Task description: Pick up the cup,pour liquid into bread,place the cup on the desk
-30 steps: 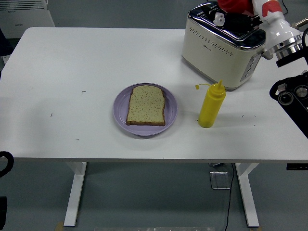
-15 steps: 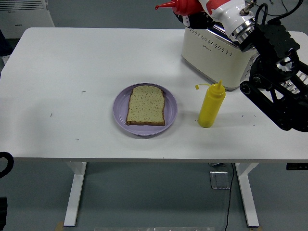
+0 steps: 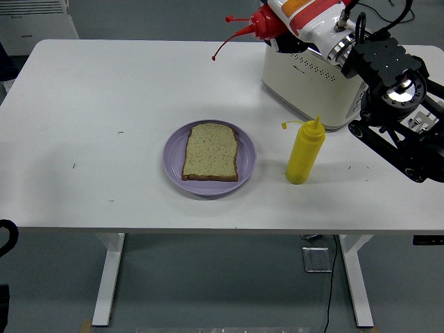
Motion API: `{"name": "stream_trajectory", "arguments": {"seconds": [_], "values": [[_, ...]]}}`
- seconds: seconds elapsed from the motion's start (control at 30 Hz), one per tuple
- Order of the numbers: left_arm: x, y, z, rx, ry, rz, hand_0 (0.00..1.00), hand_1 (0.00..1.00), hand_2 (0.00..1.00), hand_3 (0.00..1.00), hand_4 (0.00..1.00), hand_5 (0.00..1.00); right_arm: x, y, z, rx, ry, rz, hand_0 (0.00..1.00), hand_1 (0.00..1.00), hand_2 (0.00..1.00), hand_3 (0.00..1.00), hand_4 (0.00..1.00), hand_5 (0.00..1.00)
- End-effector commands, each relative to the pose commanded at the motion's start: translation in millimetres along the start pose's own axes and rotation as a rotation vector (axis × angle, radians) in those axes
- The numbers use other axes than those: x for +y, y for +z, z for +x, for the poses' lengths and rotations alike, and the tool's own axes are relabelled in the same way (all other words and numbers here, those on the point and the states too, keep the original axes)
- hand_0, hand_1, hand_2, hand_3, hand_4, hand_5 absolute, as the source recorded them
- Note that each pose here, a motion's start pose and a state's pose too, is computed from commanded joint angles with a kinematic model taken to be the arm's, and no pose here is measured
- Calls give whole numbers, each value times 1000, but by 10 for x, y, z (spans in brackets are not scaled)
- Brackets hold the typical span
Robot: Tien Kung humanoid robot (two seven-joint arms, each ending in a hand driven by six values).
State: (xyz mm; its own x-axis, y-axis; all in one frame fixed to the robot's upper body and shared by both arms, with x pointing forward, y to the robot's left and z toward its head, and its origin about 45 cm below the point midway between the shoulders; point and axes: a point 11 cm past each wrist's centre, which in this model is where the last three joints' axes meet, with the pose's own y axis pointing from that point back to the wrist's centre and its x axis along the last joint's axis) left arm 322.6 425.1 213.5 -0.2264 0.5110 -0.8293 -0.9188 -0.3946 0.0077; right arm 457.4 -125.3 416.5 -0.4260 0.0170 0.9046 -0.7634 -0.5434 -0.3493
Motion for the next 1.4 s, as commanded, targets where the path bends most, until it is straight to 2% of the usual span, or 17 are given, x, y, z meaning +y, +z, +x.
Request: {"name": "stream_trajectory", "arguments": {"seconds": [0.07,0.13,0.2,0.37,0.4,0.47,0.53,0.63,0.73,0.8,0.97,1.03,1.17,1.4], "values": [[1,1,3,0,1,0,796,775,778,701,564,998,-25,14,85,-6,27,-3,2,5,136,164,727,311],[2,1,3,-1,1,0,796,775,778,701,564,998,-24,-26,67,-6,25,9,2,5,136,164,727,311],[1,0,3,-1,1,0,796,775,778,701,564,998,0,-114,-44,4,-6,34,2,5,136,163,709,308],[-2,-2,-7,1,-2,-1,796,775,778,701,564,998,139,-384,-475,71,-146,128,2,5,136,163,709,308],[-1,0,-7,0,-3,-1,796,775,778,701,565,998,150,-376,-491,79,-156,126,2,6,136,163,707,312],[3,6,3,0,0,-2,796,775,778,701,565,998,127,-327,-434,81,-145,111,2,6,136,163,707,312],[16,18,33,-1,8,-5,796,775,778,701,565,998,37,-193,-206,77,-90,70,2,6,136,163,707,312],[24,21,52,0,13,-6,796,775,778,701,564,998,-40,-76,27,66,-33,34,2,8,136,164,709,311],[26,9,53,0,13,-2,796,775,778,701,564,998,-85,-29,145,48,-2,12,2,8,136,164,709,311],[25,5,53,1,14,-1,796,775,778,701,564,998,-96,-63,71,52,-33,14,2,7,136,163,708,312],[25,-9,48,0,11,2,796,775,778,701,564,998,19,-315,-412,134,-194,98,2,7,136,163,708,312],[28,-11,53,-1,13,3,796,775,778,701,564,998,59,-391,-492,150,-217,126,2,8,135,163,710,310],[32,-10,60,-1,15,3,796,775,778,701,564,998,8,-341,-353,133,-177,107,2,8,135,163,710,310],[38,-23,67,-3,16,7,795,773,778,701,565,998,-57,-144,-12,14,-31,18,2,9,134,162,726,328]]}}
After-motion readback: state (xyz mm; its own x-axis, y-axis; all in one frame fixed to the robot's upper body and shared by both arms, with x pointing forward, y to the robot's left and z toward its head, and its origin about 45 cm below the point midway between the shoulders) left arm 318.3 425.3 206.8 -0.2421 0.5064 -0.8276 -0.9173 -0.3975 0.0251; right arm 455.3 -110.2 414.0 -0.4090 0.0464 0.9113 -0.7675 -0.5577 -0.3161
